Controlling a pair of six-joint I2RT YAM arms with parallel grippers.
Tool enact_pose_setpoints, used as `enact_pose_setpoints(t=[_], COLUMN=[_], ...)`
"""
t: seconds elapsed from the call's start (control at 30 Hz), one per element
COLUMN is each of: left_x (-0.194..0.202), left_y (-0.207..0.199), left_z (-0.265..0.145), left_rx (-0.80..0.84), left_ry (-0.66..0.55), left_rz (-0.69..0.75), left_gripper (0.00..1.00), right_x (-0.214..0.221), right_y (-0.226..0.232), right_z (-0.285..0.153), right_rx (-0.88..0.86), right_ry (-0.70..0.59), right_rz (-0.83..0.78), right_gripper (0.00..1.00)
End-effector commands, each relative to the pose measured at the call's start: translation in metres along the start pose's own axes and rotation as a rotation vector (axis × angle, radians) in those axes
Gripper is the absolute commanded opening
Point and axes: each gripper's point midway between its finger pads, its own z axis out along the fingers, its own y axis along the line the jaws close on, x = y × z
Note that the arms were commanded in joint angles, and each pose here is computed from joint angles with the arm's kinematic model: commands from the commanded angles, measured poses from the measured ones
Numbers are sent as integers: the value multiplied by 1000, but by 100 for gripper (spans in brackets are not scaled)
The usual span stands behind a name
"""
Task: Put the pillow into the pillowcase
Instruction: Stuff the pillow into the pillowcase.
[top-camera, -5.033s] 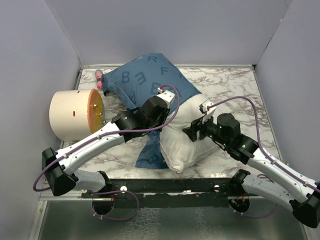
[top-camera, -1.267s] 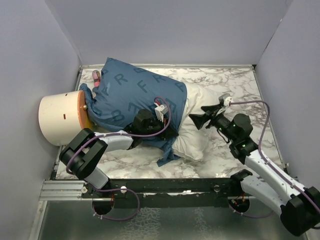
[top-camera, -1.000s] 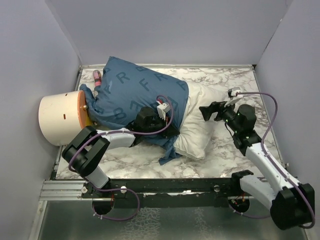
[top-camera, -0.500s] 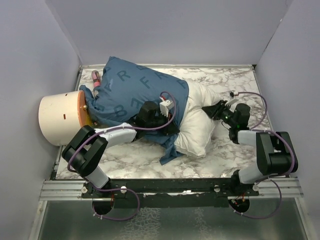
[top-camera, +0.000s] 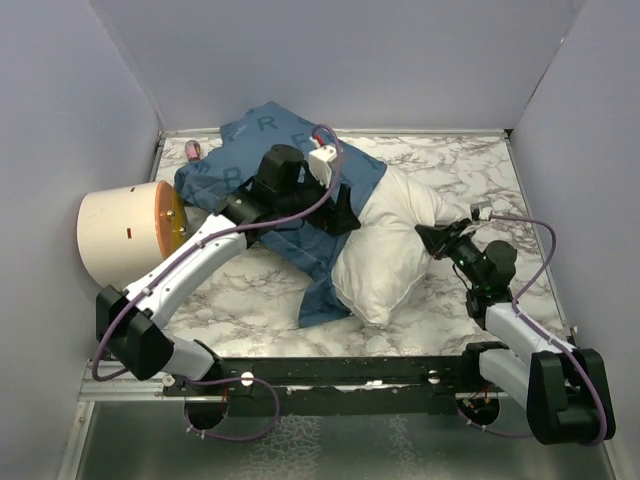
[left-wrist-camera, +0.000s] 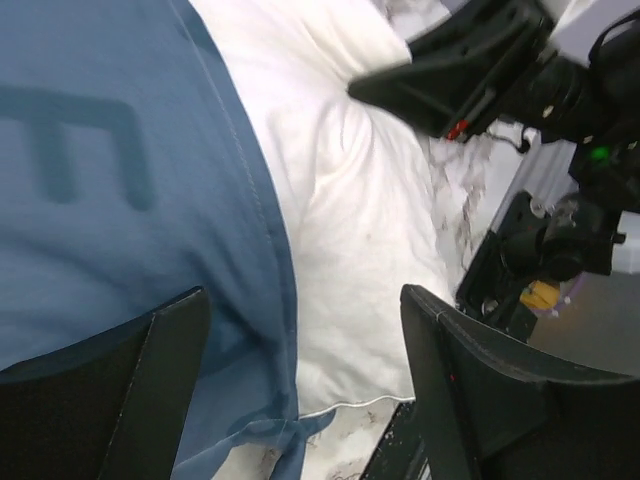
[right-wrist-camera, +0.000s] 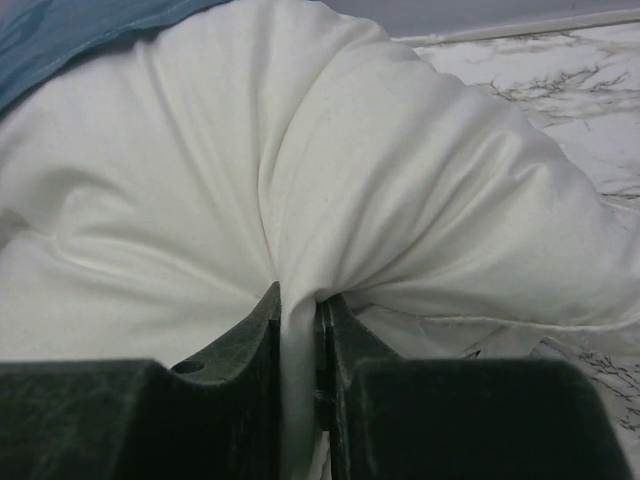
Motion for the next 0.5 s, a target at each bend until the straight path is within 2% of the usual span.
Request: enact_pose_setpoints(t=[0.0,0.1,0.2,0.33,0.47], left_x=[-47,-86,-112,-117,-114], left_y=[-2,3,10,2,38], left_z=[-48,-62,-48,-2,31], left_rx=[-134,-225,-326,-475,-663], left_ry=[-86,-156,-171,-82,27], left_rz=[44,88,170,466,565], left_gripper=[80,79,76,77,75], right_x=[10,8,4,4,6], right_y=[-4,-1,4,9,10], right_z=[-2,-1,2,3,2], right_rx=[7,-9,-28,-41,-42], right_ry=[7,-5,-13,-12,-8], right_rz=[-41,-54,-65,-71,-72], right_gripper=[2,2,2,2,2])
